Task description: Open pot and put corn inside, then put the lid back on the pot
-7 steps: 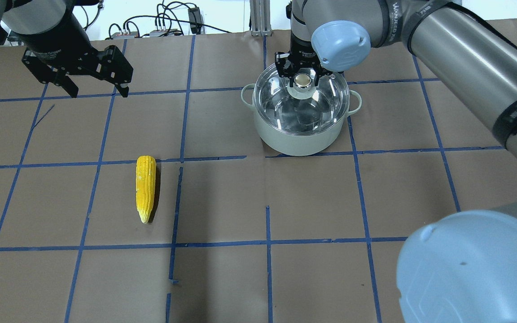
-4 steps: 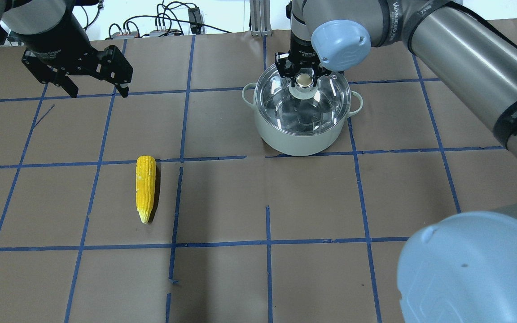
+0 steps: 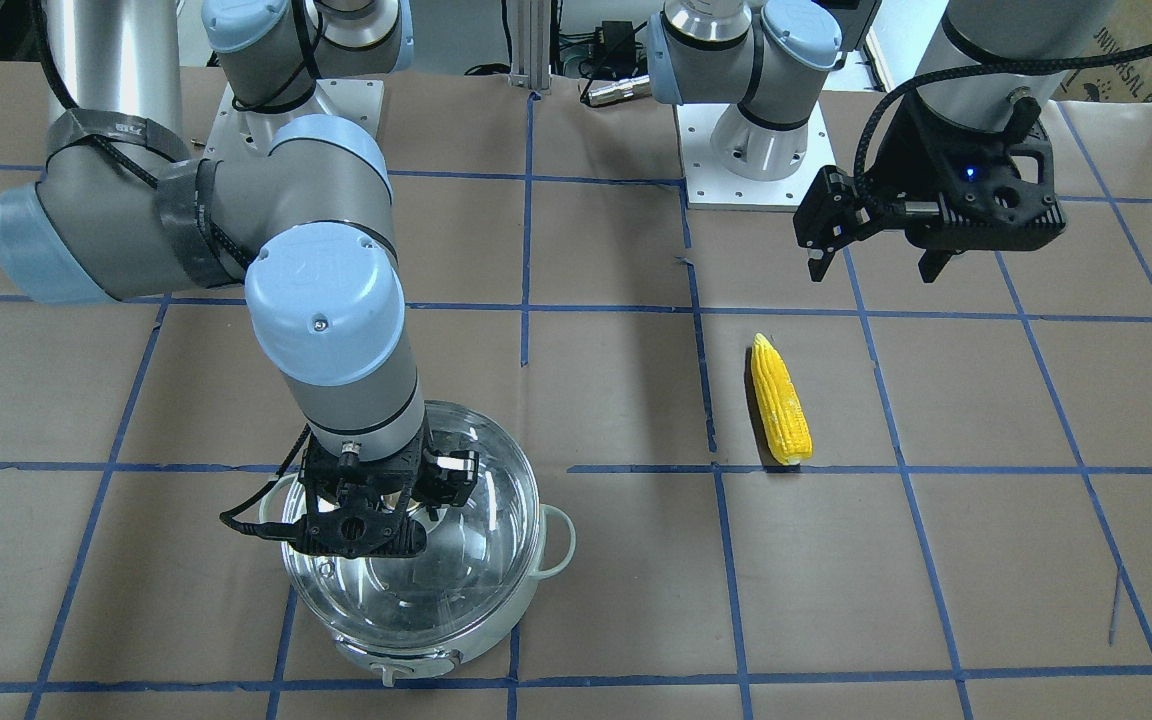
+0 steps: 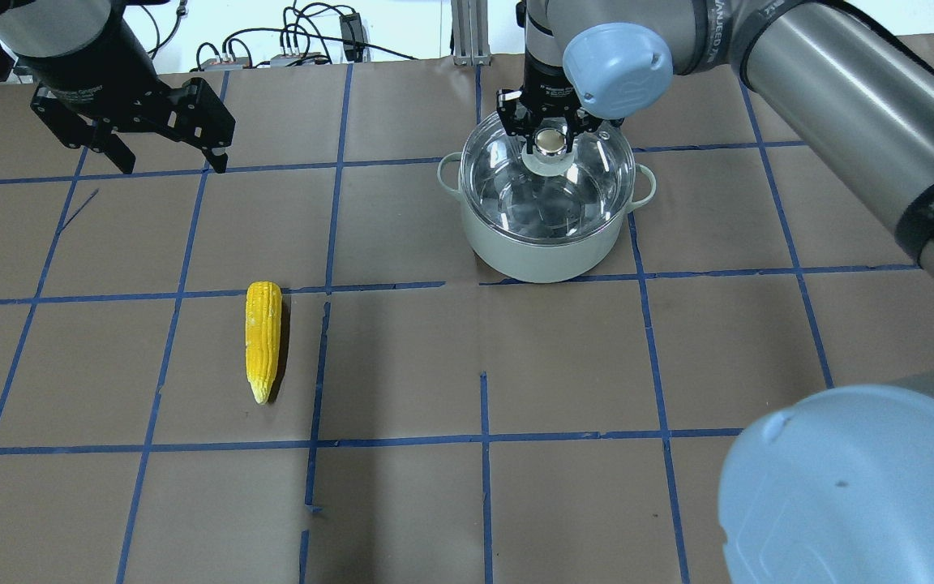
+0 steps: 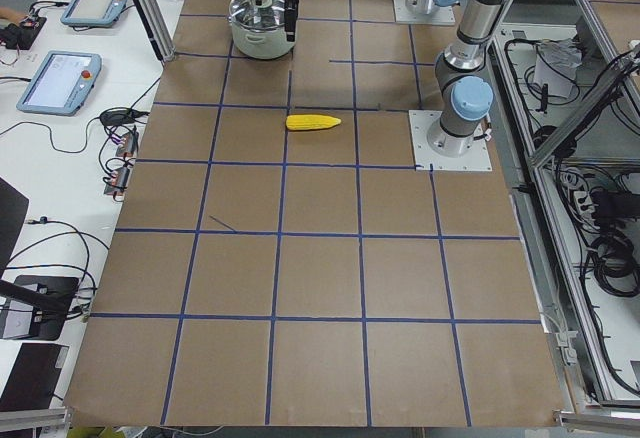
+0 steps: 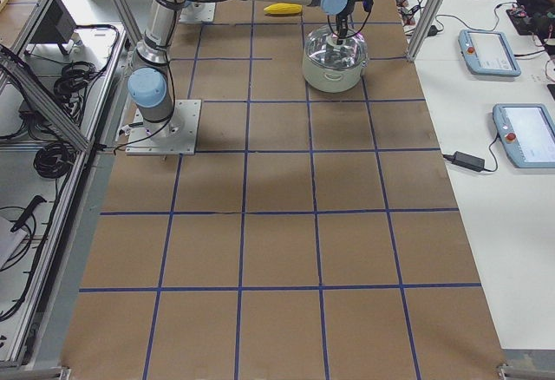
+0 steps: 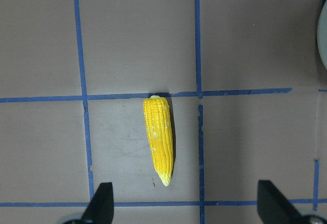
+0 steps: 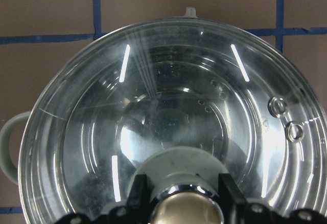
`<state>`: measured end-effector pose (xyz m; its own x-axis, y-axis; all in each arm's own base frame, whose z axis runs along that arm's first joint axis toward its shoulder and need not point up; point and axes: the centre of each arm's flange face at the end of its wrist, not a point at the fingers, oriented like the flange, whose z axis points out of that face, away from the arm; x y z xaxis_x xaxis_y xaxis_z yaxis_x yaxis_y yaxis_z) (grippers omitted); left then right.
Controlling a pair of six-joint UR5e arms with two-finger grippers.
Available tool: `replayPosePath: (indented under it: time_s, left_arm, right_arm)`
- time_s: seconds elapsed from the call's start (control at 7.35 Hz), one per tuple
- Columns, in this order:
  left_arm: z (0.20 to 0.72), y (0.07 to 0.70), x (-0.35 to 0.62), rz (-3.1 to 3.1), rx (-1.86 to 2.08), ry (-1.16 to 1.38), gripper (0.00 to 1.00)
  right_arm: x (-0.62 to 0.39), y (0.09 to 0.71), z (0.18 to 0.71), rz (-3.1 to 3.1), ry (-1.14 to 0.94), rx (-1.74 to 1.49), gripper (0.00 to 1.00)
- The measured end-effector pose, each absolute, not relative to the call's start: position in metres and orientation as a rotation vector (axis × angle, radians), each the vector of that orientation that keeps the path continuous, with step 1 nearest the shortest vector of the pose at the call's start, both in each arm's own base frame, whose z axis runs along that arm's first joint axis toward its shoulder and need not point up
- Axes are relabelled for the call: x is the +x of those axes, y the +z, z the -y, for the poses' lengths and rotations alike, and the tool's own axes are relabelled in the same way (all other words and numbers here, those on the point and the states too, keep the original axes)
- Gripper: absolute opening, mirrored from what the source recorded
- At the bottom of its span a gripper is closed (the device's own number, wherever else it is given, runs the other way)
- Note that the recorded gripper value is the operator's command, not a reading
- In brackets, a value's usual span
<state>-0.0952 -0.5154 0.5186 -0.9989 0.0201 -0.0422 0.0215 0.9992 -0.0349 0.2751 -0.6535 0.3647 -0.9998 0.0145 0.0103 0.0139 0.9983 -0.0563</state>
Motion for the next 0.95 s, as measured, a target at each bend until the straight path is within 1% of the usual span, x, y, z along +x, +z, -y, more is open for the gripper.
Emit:
replayPosePath:
  time_s: [0.27,0.54,0.82,0.95]
  left_arm:
    - [0.511,0.519,-0.093,-3.097,0.03,-0.033,1.0]
    - [0.514,0.5,-0.086,-3.104,0.018,0.031,1.0]
    - [0.521,0.435,-0.058,-3.124,-0.019,0.163,1.0]
    - [0.525,0.393,-0.048,-3.129,0.009,0.175,1.0]
  right_arm:
    - [0.271,0.406,0.657,3.127,0.021,-0.023,0.47]
    - [0.25,0.438,0.652,3.121,0.011,0.034,0.44]
    - [0.179,0.465,0.635,3.119,0.01,0.089,0.43]
    - [0.138,0.467,0.613,3.124,-0.017,0.104,0.42]
